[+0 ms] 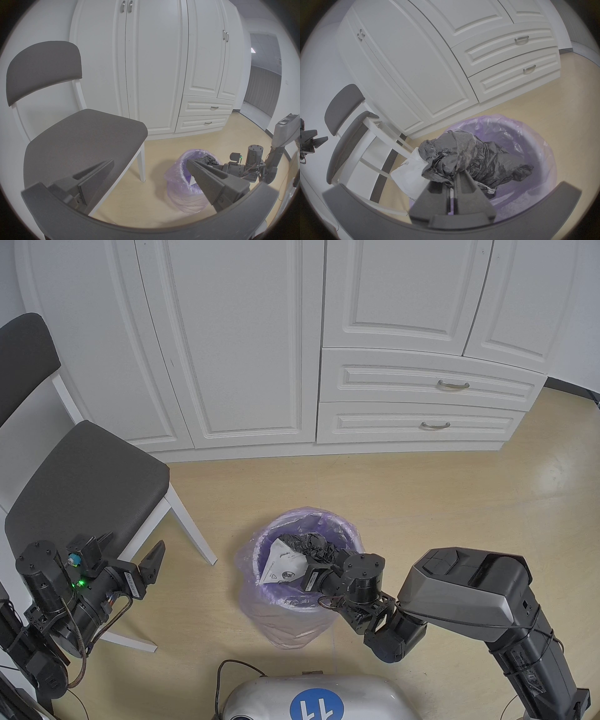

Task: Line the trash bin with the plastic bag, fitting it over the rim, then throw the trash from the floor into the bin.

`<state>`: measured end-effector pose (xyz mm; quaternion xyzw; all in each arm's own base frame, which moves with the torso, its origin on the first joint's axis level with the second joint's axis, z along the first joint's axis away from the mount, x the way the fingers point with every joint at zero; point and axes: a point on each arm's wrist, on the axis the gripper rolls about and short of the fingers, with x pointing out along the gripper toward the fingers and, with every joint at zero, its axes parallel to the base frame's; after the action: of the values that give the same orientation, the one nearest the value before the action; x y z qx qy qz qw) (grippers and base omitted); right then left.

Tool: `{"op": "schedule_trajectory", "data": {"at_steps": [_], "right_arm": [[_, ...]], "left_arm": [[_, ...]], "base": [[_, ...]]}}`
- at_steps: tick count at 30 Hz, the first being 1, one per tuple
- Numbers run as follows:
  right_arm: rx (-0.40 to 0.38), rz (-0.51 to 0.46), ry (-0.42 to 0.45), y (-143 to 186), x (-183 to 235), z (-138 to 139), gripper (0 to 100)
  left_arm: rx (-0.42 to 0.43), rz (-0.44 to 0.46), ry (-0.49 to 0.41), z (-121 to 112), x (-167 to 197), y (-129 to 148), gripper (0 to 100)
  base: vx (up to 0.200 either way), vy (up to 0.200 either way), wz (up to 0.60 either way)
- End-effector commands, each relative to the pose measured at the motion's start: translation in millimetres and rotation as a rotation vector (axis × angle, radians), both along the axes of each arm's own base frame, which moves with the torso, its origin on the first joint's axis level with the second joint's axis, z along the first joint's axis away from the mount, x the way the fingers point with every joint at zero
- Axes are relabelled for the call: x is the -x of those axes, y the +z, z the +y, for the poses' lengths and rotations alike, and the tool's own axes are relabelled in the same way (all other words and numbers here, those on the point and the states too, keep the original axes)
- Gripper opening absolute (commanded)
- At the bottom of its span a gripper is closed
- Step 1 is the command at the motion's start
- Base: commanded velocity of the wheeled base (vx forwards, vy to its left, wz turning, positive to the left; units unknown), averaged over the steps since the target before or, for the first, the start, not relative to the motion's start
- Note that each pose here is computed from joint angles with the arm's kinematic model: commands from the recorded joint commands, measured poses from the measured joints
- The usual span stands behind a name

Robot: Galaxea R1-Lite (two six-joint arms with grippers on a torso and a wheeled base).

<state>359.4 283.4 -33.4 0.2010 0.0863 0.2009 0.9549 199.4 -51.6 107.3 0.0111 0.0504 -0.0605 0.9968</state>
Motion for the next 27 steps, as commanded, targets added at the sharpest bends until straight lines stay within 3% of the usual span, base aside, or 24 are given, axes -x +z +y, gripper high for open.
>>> {"op": "schedule_trajectory", "data": {"at_steps": [1, 9, 15, 21, 27], "right_arm": [[-0.005, 0.006, -0.013, -2, -5, -3, 0], [-0.092, 0.114, -0.013, 4, -6, 0, 0], [-0.247, 0.209, -0.021, 44, -11, 2, 0], [-0.269, 0.281, -0.057, 40, -22, -4, 0], [-0.231, 0.33, -0.074, 26, -26, -3, 0]], "left_arm": [[0.004, -0.012, 0.0, 0, 2, 3, 100], [0.002, -0.009, 0.0, 0, 1, 2, 100], [0.003, -0.014, 0.002, 0, -2, 3, 100], [0.006, -0.018, 0.009, 2, -3, 3, 100], [0.006, -0.015, 0.0, 2, -3, 3, 100]], "base": [[0.0, 0.0, 0.0], [0.0, 0.0, 0.0], [0.0, 0.0, 0.0], [0.0, 0.0, 0.0], [0.0, 0.0, 0.0]]}}
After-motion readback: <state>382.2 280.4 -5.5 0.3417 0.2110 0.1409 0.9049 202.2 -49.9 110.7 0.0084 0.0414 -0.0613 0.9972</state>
